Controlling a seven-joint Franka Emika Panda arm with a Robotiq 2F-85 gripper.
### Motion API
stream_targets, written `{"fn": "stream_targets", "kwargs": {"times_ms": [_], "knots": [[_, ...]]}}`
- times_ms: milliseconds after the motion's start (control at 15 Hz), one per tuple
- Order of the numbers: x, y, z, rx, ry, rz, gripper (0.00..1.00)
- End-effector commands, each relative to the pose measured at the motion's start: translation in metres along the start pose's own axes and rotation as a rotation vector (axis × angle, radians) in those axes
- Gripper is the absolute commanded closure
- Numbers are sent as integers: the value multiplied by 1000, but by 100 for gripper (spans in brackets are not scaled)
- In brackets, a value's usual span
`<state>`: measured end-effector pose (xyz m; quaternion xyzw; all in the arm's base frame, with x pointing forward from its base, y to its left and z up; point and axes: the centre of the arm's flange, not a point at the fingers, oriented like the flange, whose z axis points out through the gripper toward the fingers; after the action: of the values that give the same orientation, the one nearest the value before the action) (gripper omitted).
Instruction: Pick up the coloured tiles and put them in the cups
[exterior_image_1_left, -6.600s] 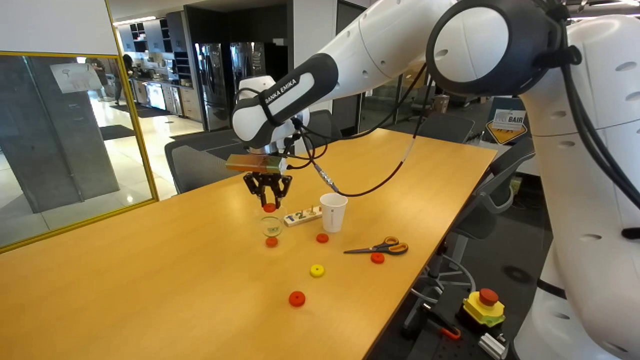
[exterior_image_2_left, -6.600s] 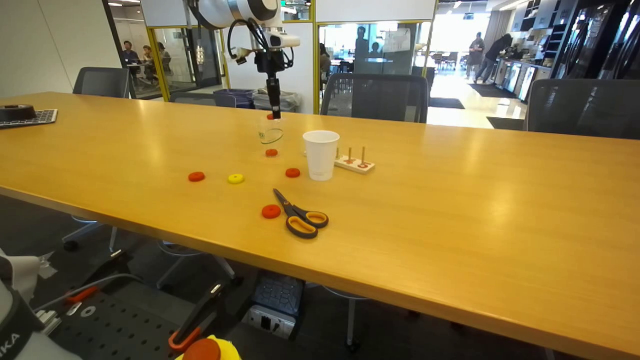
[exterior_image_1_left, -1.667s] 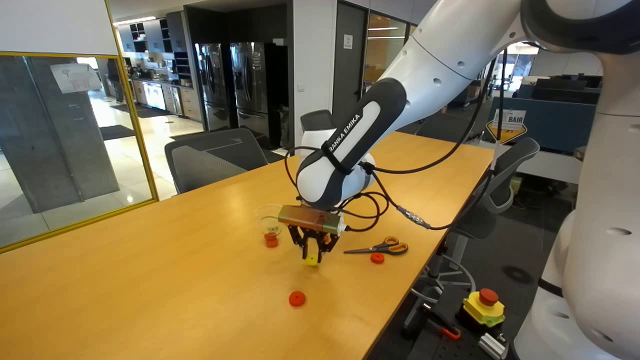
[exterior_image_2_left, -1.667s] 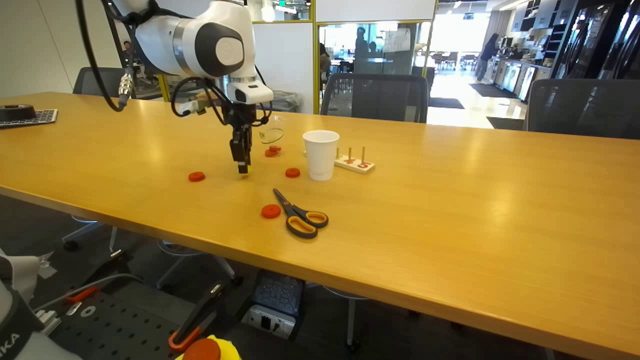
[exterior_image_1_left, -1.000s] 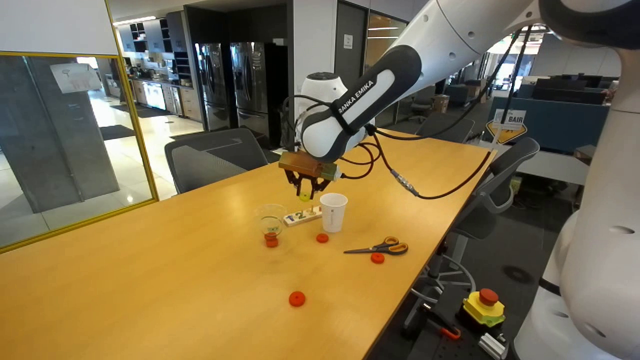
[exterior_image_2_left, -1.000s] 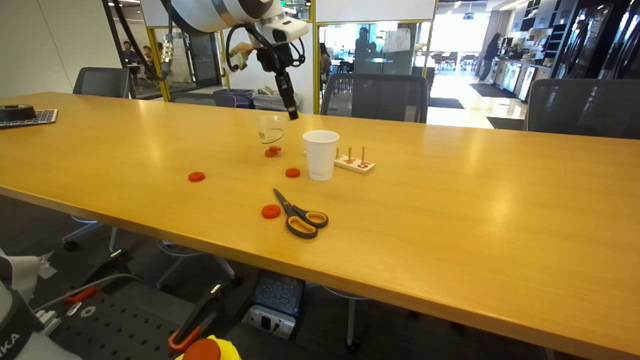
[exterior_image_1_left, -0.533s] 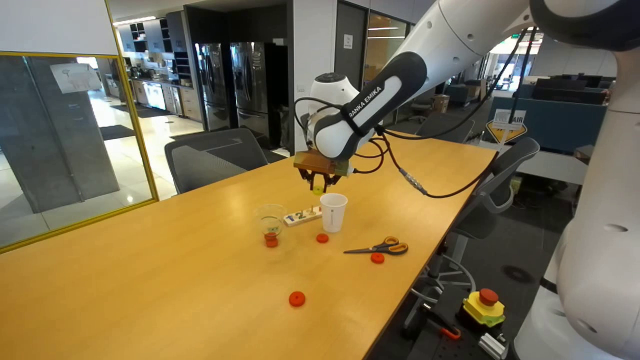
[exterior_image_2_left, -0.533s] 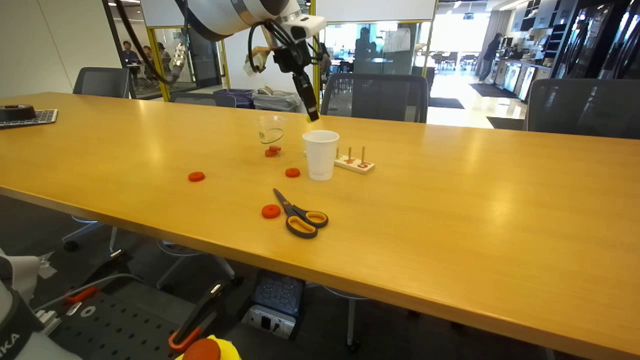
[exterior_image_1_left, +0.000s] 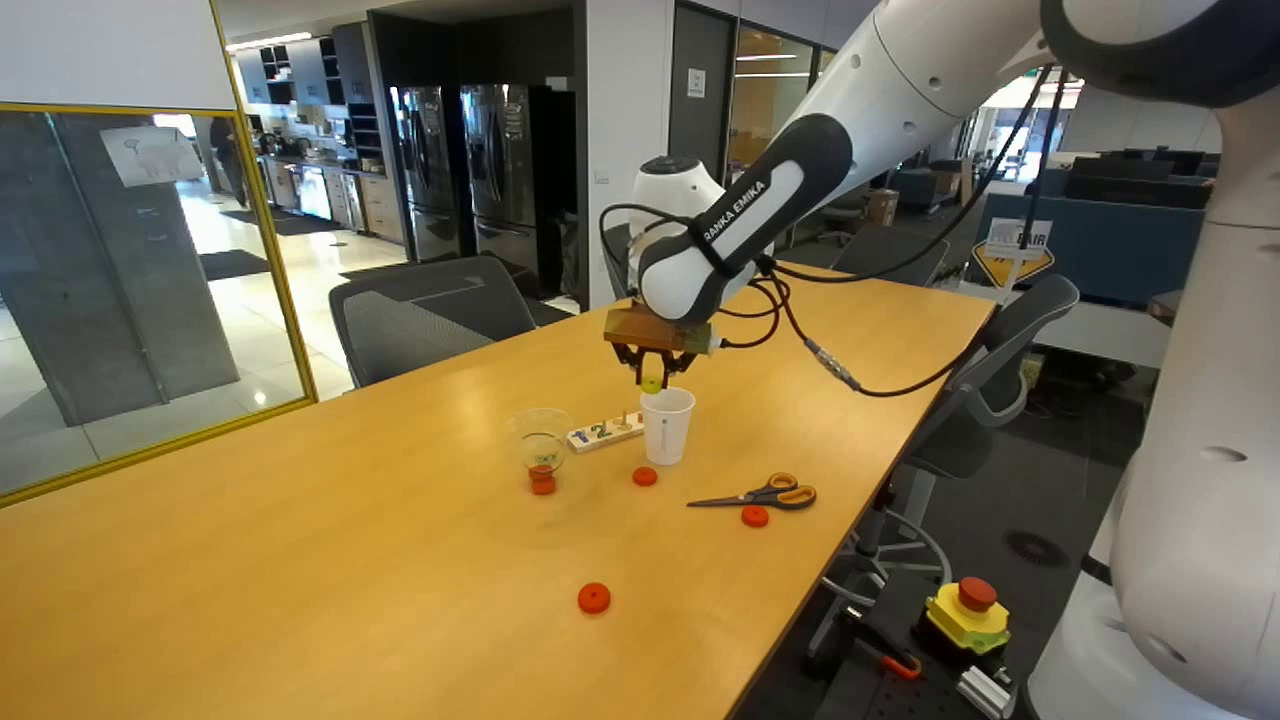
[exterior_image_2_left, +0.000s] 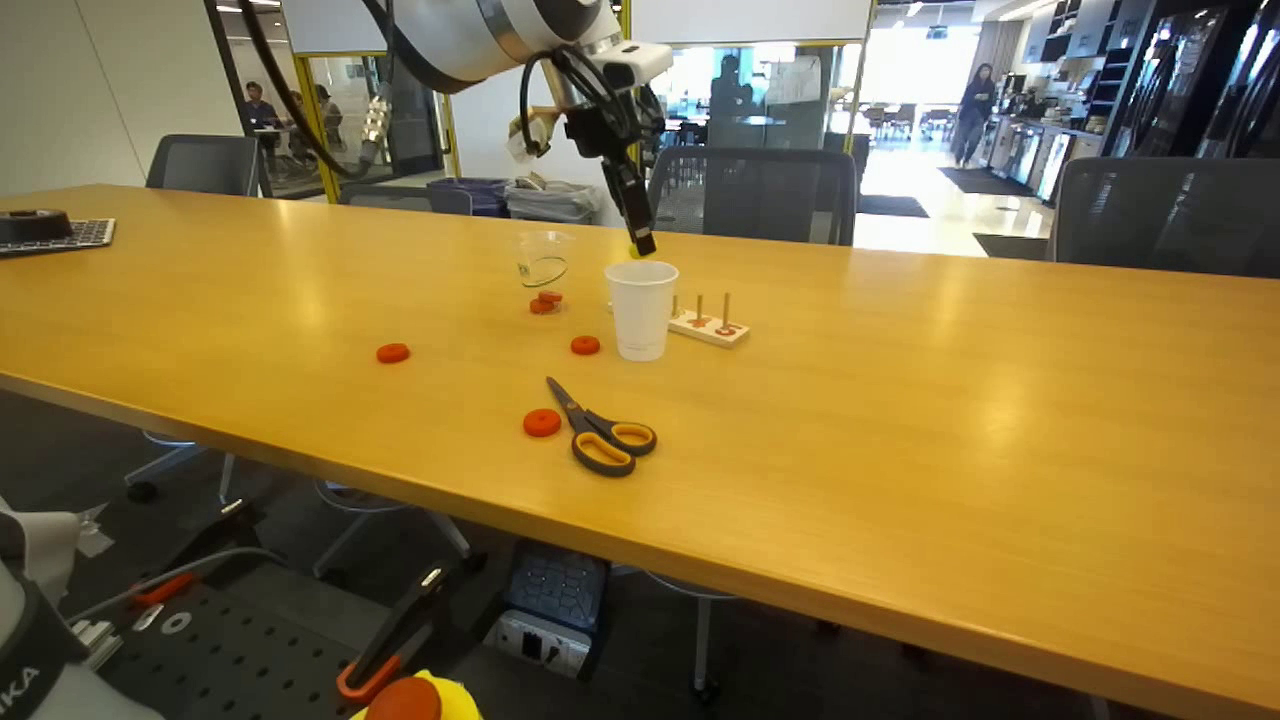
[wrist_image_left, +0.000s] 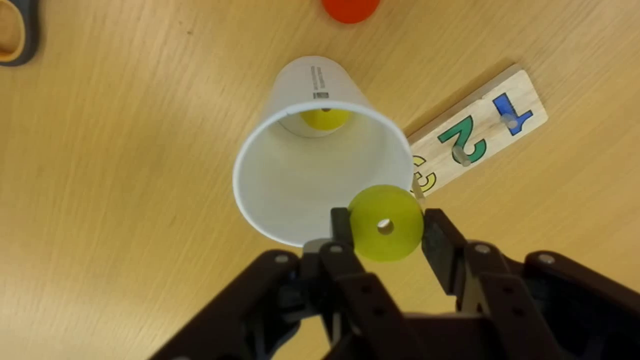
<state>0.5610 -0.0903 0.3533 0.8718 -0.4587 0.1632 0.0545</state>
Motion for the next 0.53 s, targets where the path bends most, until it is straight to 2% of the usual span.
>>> {"fn": "stream_targets", "kwargs": {"times_ms": [0,67,133,400,467], "knots": [[9,0,4,-25,14,-27,74],[11,1,5,-29,9,-38,34],[12,3,7,-28,8,-55,34],[17,24,6,-21,18,-103,4],[19,33,3,-15,14,-117,1]]}}
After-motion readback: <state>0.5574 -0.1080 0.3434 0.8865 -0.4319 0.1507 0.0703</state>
